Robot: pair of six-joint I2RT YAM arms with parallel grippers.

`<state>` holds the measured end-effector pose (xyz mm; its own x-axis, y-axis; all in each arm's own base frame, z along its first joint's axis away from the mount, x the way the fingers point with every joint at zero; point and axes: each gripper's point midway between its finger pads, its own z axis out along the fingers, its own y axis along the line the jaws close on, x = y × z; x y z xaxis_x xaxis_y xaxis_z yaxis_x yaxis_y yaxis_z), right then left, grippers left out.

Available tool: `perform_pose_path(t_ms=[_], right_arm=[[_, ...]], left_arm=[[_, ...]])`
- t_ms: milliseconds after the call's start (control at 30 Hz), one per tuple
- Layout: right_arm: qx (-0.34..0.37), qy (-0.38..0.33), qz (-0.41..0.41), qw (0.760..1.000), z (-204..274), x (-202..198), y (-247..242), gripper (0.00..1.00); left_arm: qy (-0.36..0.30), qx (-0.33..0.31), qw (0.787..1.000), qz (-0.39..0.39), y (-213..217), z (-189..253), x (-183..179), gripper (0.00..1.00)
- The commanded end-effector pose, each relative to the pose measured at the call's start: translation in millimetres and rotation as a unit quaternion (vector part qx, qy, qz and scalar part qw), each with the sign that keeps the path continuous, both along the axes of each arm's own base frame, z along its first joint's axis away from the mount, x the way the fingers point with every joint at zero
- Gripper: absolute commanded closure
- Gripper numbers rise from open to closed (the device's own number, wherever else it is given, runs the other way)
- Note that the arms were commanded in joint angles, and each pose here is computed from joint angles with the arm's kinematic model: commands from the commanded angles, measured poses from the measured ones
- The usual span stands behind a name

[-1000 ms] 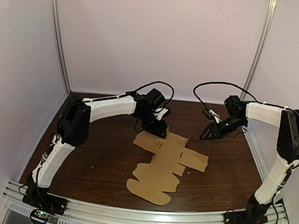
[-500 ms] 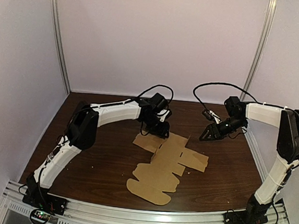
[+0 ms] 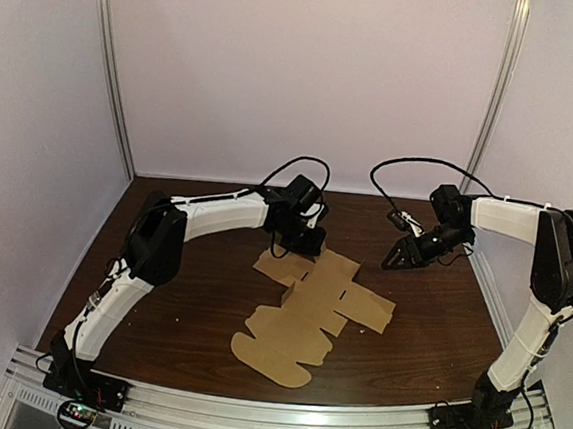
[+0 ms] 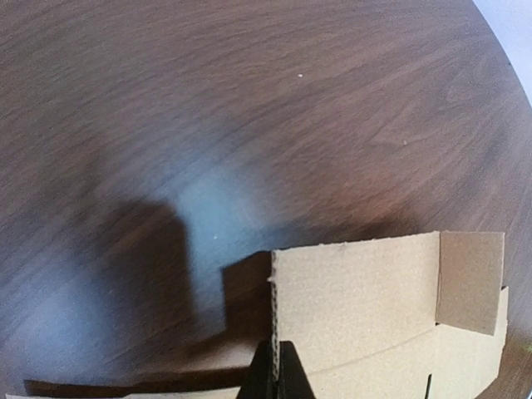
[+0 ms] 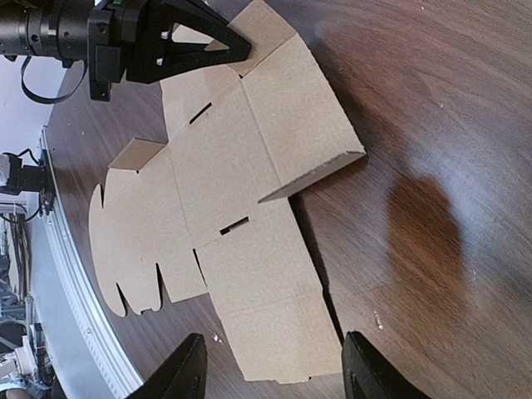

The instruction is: Fold the paper box

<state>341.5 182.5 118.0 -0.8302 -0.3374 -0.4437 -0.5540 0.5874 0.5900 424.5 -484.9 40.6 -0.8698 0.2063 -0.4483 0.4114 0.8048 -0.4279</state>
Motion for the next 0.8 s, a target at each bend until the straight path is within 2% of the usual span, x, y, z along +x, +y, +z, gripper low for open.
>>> perform_pose_path(t_ms=[0,133,200,300,433,567,767], right_arm=[[0.026,0.001,-0.006,1.0,22.7,-7.3,4.6,0.43],[0.033,-0.019,-0.035,0.999,41.6,-3.1,3.7,0.42],[0.05,-0.008,-0.046,0.998,46.1,-3.0,6.9,0.41],[0.076,0.022,-0.049,0.996,47.3,-6.8,18.5,0.41],[0.08,0.033,-0.027,0.996,42.8,-25.2,43.2,0.41],[0.077,0.006,-0.049,0.996,44.0,-32.3,50.5,0.39],[0.083,0.03,-0.05,0.995,37.4,-39.8,56.1,0.38]], left_arm=[[-0.087,-0.035,0.994,0.049,11.7,82.3,15.0,1.0],[-0.133,-0.026,0.98,0.145,55.7,123.4,18.9,1.0],[-0.135,-0.028,0.971,0.193,75.3,131.4,18.5,1.0],[-0.103,-0.063,0.96,0.253,91.2,132.2,17.1,1.0],[-0.078,-0.106,0.946,0.295,97.4,129.3,13.4,1.0],[-0.084,-0.123,0.93,0.337,113.5,128.2,14.4,1.0],[-0.083,-0.14,0.922,0.351,119.7,130.8,14.5,1.0]])
